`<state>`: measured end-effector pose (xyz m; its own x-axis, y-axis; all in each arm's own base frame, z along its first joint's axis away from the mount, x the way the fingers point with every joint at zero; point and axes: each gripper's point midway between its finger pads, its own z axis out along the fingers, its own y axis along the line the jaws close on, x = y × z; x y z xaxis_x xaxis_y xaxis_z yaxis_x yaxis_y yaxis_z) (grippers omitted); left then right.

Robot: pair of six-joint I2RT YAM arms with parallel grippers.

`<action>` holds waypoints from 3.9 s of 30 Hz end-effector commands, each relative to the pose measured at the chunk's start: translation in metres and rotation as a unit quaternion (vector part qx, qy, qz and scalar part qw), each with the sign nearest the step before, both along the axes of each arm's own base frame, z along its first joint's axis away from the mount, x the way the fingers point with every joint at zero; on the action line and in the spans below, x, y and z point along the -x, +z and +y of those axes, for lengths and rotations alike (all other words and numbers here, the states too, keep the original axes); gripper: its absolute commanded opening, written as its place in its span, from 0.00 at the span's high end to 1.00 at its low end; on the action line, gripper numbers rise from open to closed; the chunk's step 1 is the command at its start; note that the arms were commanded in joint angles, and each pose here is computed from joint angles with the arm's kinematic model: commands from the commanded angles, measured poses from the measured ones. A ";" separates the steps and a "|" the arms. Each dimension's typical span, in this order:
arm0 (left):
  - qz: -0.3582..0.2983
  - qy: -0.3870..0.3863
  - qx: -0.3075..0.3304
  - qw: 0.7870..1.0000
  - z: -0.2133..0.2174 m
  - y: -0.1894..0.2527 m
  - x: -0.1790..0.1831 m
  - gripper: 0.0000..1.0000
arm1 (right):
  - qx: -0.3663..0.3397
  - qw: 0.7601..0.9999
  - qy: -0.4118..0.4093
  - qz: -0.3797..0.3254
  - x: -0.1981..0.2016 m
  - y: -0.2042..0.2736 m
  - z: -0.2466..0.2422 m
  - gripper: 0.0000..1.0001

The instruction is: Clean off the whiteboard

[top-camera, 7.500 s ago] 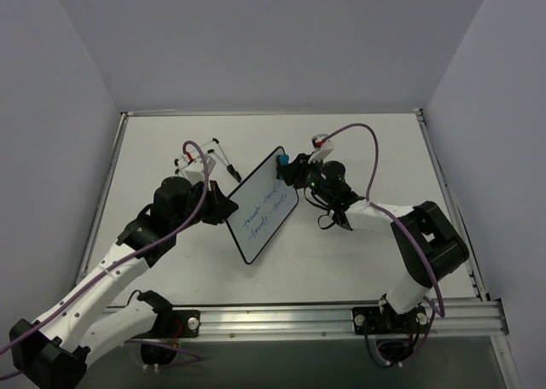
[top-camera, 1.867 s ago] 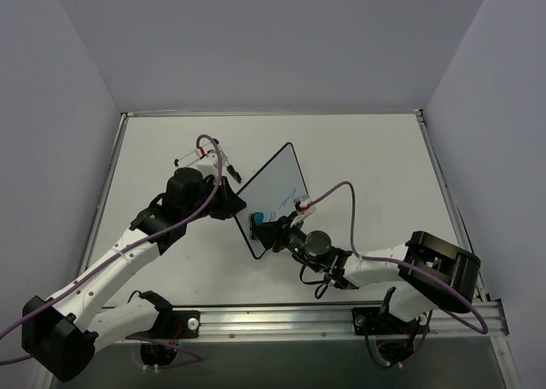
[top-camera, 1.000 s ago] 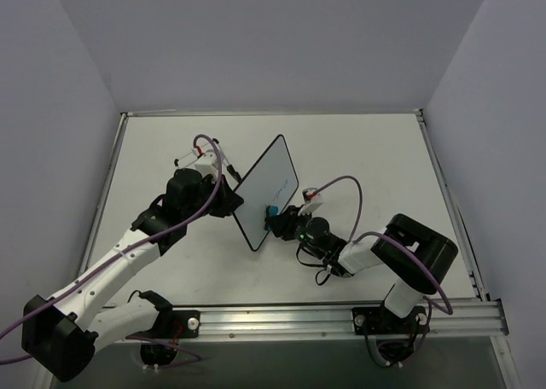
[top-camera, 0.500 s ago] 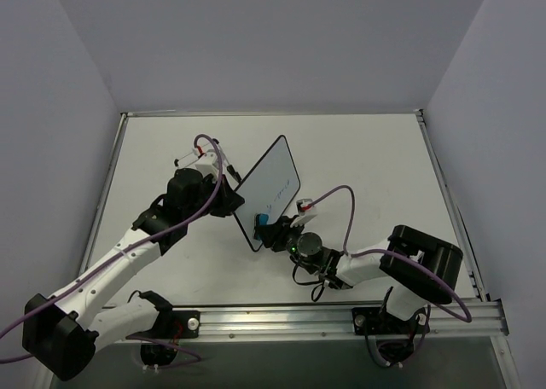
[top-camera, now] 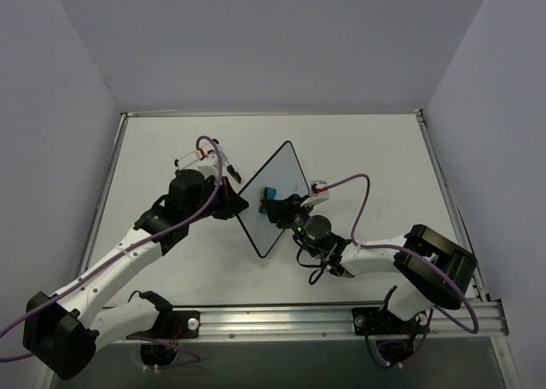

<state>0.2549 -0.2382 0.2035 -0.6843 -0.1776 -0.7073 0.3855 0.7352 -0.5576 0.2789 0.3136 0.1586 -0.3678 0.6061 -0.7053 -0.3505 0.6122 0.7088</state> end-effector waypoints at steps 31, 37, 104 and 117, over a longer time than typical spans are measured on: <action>0.015 -0.079 0.061 0.995 -0.031 0.025 0.023 0.98 | 0.021 0.999 0.021 0.046 0.012 -0.040 -0.039 1.00; 0.015 -0.074 0.056 0.996 -0.028 0.024 0.023 0.98 | 0.031 0.996 -0.013 0.077 0.011 -0.067 -0.070 1.00; 0.015 -0.082 0.062 0.995 -0.034 0.020 0.021 0.98 | 0.019 0.995 0.048 0.086 -0.014 -0.036 -0.043 1.00; 0.013 -0.084 0.061 0.994 -0.033 0.020 0.021 0.98 | 0.062 0.983 -0.031 0.170 -0.031 -0.092 -0.093 1.00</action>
<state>0.2491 -0.2514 0.2013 -0.7168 -0.1672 -0.6770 0.4003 0.6962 -0.5958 0.3116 0.2346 0.0920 -0.5377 0.5718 -0.6197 -0.1461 0.6607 0.7363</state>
